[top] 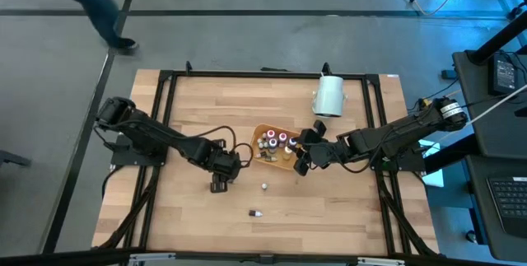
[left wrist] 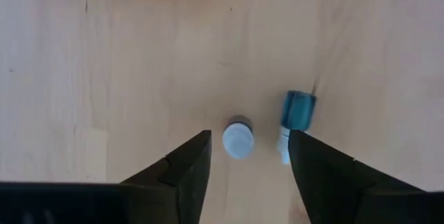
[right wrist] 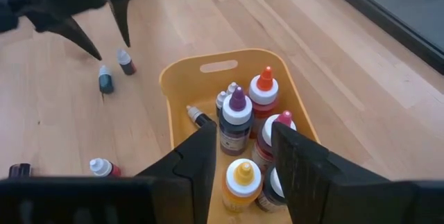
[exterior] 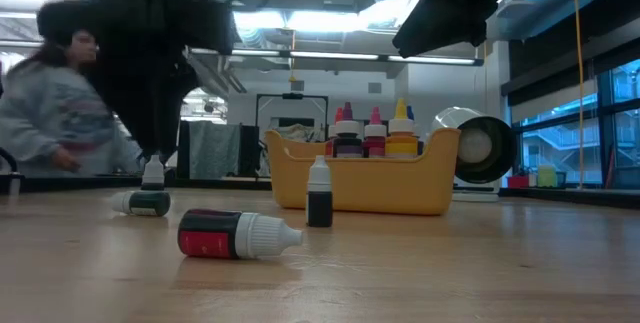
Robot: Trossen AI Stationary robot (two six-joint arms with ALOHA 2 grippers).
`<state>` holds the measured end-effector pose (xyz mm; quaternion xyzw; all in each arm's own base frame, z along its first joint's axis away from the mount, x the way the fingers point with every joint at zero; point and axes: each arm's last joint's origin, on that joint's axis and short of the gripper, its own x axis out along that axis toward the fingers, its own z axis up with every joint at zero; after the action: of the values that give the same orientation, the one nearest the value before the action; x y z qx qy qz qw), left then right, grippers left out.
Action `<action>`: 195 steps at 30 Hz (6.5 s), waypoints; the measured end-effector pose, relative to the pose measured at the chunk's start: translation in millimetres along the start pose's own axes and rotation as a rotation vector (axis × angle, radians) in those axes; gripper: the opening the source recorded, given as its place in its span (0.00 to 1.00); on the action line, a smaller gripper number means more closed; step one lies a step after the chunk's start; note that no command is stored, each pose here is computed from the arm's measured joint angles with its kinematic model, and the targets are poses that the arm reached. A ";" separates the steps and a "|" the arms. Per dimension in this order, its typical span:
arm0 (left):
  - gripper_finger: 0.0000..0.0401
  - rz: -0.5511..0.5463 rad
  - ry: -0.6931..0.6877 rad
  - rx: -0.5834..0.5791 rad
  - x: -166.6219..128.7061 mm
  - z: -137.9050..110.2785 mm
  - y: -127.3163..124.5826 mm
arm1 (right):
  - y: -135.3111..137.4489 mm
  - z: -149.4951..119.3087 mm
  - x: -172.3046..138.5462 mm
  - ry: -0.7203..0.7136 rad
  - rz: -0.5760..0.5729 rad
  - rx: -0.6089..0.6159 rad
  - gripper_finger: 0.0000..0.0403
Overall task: Pick & Place food coloring
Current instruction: Put the top small red food coloring bottle into the yellow bin, then put the small pink food coloring bottle into the yellow bin
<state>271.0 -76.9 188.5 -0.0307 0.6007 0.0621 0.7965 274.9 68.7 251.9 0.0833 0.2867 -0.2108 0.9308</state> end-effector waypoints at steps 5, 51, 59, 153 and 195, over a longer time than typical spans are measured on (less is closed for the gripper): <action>0.46 0.038 0.027 0.000 11.8 0.7 -0.4 | 0.1 -0.1 0.1 0.000 0.000 0.000 0.35; 0.14 0.038 -0.167 0.116 -36.8 117.6 45.9 | -0.7 -1.9 0.1 0.020 -0.001 -0.008 0.35; 0.14 0.019 -0.054 0.110 5.9 123.2 53.1 | -0.3 -2.5 0.0 0.032 0.014 -0.007 0.35; 0.25 -0.340 -0.858 -0.021 -80.8 4.4 43.7 | 94.7 -74.2 116.6 0.145 0.347 -0.335 0.31; 0.25 -0.277 -0.896 -0.058 -82.6 6.5 45.7 | 52.4 -13.0 131.6 0.046 -0.063 -0.001 0.13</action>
<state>248.7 -36.0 270.8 -0.1028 0.1859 -0.0207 0.9770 389.8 73.9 168.1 0.0784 0.3105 -0.2377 0.9170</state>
